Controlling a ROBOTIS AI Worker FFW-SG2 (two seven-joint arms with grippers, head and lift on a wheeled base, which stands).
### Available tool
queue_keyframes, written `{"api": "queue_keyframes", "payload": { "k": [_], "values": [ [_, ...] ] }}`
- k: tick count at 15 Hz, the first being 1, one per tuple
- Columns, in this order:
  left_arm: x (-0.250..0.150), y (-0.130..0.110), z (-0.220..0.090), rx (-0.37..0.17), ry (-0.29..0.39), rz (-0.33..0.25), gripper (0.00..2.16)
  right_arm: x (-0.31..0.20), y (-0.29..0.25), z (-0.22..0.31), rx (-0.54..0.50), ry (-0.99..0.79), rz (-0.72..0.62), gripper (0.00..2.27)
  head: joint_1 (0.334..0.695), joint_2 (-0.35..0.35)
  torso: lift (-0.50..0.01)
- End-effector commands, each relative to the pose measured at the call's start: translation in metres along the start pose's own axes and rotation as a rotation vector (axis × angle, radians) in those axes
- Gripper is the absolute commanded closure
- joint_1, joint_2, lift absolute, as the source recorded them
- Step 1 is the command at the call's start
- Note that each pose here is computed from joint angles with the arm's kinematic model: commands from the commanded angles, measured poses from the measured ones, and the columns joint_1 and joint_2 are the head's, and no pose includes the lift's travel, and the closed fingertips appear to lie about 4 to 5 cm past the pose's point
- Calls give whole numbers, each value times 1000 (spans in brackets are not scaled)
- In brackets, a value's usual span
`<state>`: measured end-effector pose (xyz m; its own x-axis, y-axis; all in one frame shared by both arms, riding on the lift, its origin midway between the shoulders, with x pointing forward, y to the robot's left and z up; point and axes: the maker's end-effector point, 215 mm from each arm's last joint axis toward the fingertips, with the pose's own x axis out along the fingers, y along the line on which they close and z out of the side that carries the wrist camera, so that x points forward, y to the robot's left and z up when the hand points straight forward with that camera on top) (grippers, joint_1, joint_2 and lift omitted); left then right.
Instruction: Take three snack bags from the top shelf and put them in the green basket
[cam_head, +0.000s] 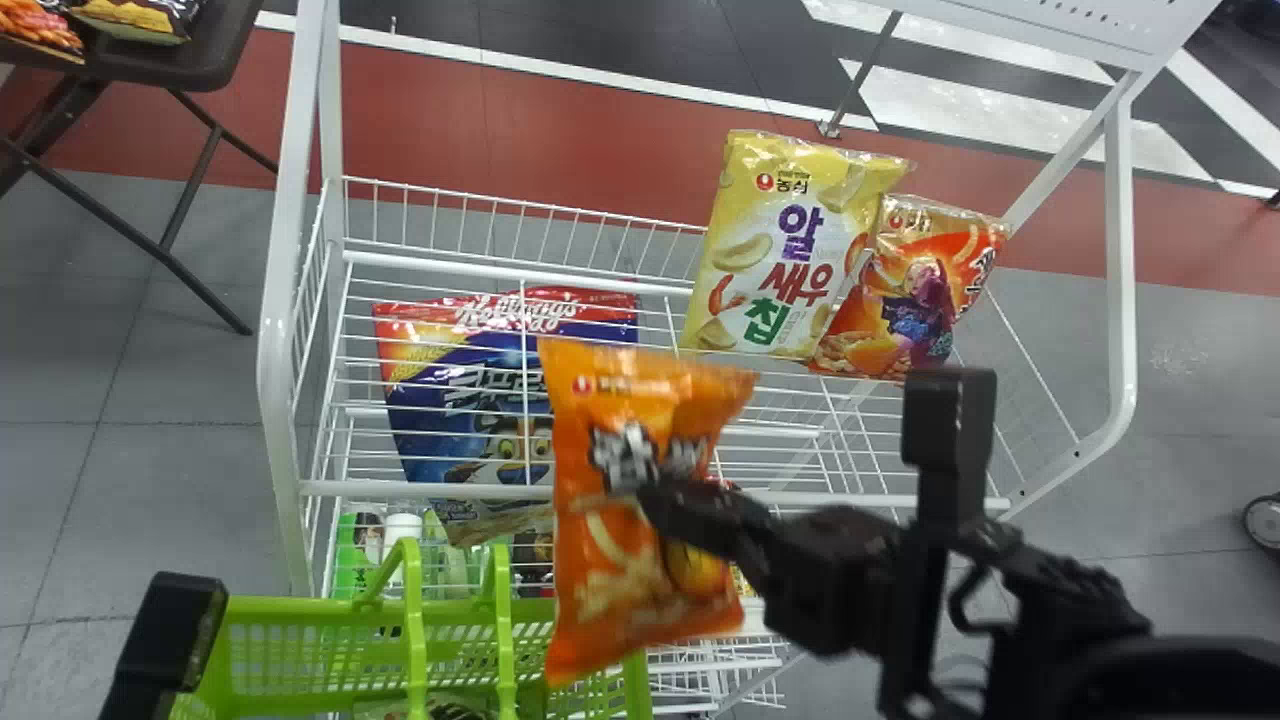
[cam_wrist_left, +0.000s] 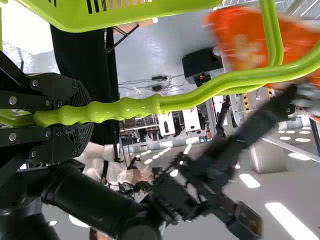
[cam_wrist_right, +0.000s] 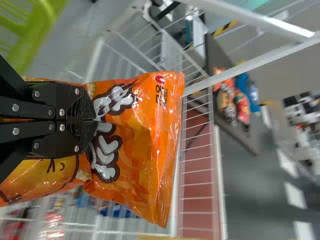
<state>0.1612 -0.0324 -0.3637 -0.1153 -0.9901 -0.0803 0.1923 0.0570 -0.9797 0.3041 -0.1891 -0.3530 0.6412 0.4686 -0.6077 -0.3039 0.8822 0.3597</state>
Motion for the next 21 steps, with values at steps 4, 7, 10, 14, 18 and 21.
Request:
{"api": "queue_keyframes", "payload": {
  "k": [4, 7, 10, 14, 18, 21],
  "values": [
    [8, 1, -2, 2, 10, 10, 1605, -29, 27, -81, 176, 182, 92, 2243, 695, -350, -28],
    [12, 0, -4, 7, 22, 12, 1605, -18, 56, -115, 215, 263, 164, 2243, 695, -350, -28],
    [15, -5, -9, 20, 34, 11, 1605, 0, 86, -136, 237, 321, 245, 2243, 695, -350, -28],
    [16, -9, -15, 34, 42, 18, 1605, 18, 116, -139, 241, 351, 363, 2243, 695, -350, -28],
    [20, -10, -18, 38, 57, 16, 1609, 26, 108, -166, 322, 408, 382, 728, 695, -350, -28],
    [23, -13, -17, 40, 57, 9, 1605, 15, 81, -173, 344, 397, 314, 2, 695, -350, -28]
  ]
}}
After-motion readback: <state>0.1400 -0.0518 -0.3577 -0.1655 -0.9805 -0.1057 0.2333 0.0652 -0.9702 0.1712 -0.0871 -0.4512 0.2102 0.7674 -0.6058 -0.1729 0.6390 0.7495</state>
